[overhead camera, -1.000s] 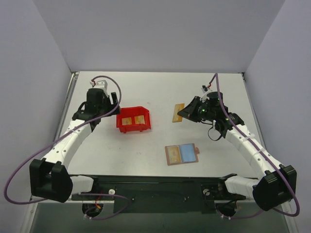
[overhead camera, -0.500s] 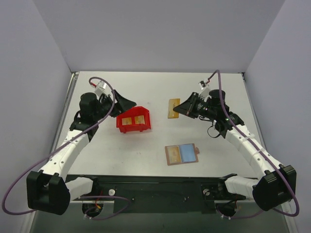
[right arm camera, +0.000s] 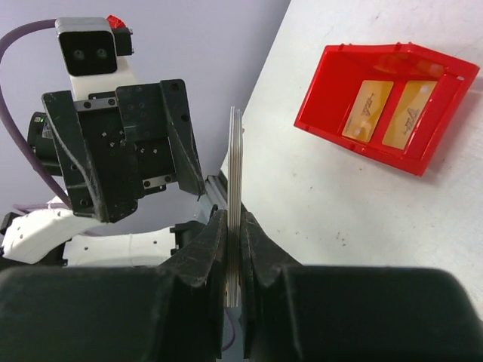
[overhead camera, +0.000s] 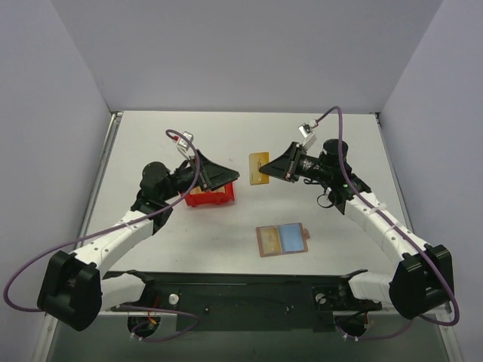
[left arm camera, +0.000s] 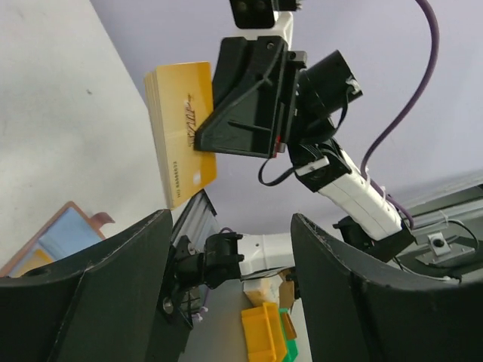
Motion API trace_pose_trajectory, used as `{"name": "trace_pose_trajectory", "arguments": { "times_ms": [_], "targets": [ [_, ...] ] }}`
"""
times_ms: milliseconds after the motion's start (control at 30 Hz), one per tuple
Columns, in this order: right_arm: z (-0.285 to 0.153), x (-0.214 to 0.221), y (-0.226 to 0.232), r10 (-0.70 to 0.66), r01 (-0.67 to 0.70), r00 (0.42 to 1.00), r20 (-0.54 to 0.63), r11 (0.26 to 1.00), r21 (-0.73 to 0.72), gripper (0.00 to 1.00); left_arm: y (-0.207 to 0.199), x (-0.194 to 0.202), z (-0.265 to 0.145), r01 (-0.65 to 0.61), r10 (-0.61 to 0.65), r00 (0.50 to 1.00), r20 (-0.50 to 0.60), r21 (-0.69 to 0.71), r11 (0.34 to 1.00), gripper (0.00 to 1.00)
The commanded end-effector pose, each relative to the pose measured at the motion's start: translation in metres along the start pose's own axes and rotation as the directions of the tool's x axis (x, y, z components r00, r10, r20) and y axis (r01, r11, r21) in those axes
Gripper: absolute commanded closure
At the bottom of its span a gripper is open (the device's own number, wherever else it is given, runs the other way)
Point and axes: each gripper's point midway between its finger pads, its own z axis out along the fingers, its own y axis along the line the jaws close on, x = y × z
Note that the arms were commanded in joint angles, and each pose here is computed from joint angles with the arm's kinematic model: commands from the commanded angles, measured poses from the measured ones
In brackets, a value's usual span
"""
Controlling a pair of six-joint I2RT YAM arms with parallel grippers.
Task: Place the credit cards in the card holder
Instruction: Place the credit card in the storage box.
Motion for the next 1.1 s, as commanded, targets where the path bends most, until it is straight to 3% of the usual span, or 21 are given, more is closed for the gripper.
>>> {"name": "trace_pose_trajectory", "arguments": {
  "times_ms": [0, 400, 1067],
  "targets": [
    [-0.001, -0.007, 0.028, -0.031, 0.032, 0.999, 0.007, 0.989, -0.143, 1.00, -0.027, 0.005, 0.007, -0.022, 0.021, 1.000, 0.005, 0.131, 0.991, 0.28],
    [-0.005, -0.003, 0.041, -0.042, 0.039, 0.999, -0.013, 0.978, -0.204, 1.00, -0.013, 0.008, 0.016, -0.026, 0.025, 1.000, 0.006, 0.091, 0.996, 0.35],
    [0.007, 0.013, 0.042, -0.003, -0.021, 0.995, -0.102, 0.972, -0.234, 1.00, -0.023, 0.005, 0.035, -0.024, 0.023, 1.000, 0.011, 0.165, 0.986, 0.45]
  ]
}}
